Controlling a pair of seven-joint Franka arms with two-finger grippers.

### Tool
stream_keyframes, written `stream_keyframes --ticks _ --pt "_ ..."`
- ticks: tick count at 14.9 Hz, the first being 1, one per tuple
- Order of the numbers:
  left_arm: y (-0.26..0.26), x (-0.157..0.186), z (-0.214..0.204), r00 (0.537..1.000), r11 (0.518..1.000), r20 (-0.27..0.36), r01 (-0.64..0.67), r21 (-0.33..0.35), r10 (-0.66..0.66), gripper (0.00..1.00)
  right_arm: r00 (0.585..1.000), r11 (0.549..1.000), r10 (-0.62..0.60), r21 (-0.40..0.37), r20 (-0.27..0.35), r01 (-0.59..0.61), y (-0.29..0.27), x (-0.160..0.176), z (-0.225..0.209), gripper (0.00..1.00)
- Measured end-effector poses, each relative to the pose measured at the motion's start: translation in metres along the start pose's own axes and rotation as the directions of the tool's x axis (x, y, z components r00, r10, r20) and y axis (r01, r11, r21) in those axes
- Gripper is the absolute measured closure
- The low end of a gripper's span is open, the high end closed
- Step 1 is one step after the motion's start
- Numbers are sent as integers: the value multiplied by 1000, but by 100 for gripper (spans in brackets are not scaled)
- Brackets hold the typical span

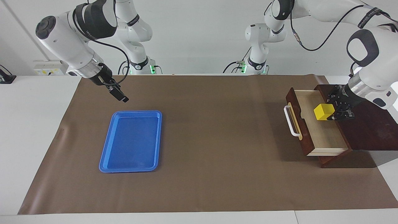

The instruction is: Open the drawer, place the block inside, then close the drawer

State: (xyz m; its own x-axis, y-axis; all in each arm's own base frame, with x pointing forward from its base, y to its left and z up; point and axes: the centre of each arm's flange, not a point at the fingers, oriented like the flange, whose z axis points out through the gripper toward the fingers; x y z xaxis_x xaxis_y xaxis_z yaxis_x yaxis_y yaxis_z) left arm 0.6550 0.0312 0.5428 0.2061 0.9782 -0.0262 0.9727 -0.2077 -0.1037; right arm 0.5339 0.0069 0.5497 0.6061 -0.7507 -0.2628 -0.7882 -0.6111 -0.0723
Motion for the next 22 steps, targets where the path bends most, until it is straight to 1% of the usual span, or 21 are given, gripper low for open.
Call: stream_keyframes --ticks 2,3,5,7,10,12,14,19,22 --pt "4 7 21 999 999 -8 -39 1 39 43 991 992 -123 -41 -50 121 16 0 -17 0" --pt "3 15 31 999 999 -10 -54 4 54 43 979 980 -191 -67 -75 186 22 0 -26 0" --pt "1 28 40 998 998 -16 -63 4 63 43 946 948 -307 -117 -104 295 30 -2 -41 0" --pt "-1 35 42 998 998 -21 -60 -1 60 43 908 912 -400 -154 -124 380 33 -3 -54 0" --pt "-3 38 57 998 999 -19 -54 -1 54 43 853 854 -509 -191 -118 483 34 -1 -57 0" --pt "-5 39 71 998 999 -16 -53 0 53 43 818 817 -564 -217 -111 534 34 0 -58 0" --pt "-9 38 77 999 999 -10 -50 5 50 43 786 784 -609 -226 -104 578 31 -1 -58 0" --pt "-25 43 87 1000 1000 -8 -24 -9 24 43 750 746 -655 -235 -92 623 12 -8 -50 0" --pt "-31 46 94 1000 1000 -6 -4 -10 3 43 709 705 -700 -240 -85 667 -9 -19 -47 0"
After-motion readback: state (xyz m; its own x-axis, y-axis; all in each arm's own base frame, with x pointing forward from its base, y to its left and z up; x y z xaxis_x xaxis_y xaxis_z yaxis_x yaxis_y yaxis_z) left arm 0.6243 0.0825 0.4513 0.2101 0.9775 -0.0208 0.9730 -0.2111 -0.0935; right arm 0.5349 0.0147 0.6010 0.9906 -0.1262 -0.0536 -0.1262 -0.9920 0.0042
